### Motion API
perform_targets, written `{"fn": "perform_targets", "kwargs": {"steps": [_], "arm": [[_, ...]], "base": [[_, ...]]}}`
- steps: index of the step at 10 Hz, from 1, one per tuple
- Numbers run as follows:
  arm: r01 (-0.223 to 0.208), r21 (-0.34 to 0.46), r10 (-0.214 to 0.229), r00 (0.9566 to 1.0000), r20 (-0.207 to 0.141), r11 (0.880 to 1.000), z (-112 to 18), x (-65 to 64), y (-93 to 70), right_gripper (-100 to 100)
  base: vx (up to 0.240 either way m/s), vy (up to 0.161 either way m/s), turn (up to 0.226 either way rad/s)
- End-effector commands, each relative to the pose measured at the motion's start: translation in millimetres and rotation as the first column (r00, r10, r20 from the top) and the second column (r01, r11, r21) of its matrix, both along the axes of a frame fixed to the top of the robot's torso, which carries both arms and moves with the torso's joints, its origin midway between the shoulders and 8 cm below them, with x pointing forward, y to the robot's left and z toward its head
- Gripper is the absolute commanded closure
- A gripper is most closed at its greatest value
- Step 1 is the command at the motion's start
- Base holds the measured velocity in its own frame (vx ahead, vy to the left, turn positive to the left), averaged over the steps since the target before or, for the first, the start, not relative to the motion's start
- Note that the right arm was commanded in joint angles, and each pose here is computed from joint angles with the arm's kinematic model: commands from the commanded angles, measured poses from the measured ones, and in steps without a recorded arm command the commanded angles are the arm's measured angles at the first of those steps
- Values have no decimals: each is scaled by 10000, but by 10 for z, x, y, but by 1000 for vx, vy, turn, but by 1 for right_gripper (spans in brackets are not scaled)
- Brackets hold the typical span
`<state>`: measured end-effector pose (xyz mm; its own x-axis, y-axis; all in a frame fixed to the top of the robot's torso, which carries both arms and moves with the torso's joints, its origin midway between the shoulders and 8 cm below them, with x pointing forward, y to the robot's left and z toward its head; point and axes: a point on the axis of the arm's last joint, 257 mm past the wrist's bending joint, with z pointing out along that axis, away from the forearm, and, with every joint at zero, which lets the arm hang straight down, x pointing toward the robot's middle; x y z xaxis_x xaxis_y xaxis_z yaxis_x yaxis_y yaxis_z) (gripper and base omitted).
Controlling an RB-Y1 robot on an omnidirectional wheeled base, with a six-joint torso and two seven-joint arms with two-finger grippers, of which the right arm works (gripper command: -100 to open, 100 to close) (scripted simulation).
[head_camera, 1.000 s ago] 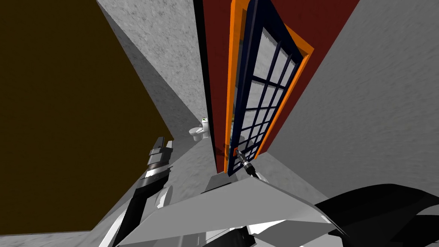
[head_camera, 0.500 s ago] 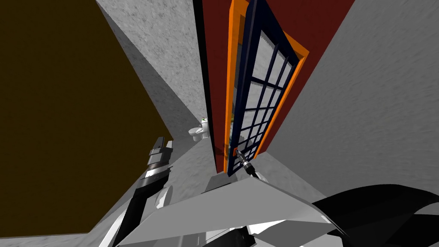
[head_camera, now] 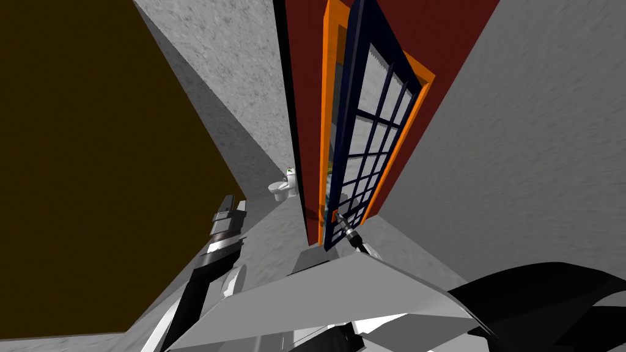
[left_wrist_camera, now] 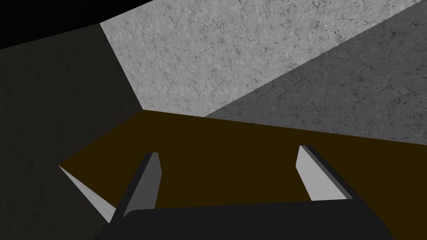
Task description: Pull the door open
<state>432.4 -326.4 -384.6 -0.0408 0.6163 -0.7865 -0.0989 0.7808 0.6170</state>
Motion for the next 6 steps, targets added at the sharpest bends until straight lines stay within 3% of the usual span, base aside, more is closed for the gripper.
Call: {"fn": "perform_targets", "kwargs": {"steps": [1,6], "arm": [[-263,307,269,9995,-193,9992,-134,-77,202,100],[-312,745,336,9989,-312,9967,-165,-85,228,100]], "base": [[-4,-12,4],[-9,-1,-9]]}}
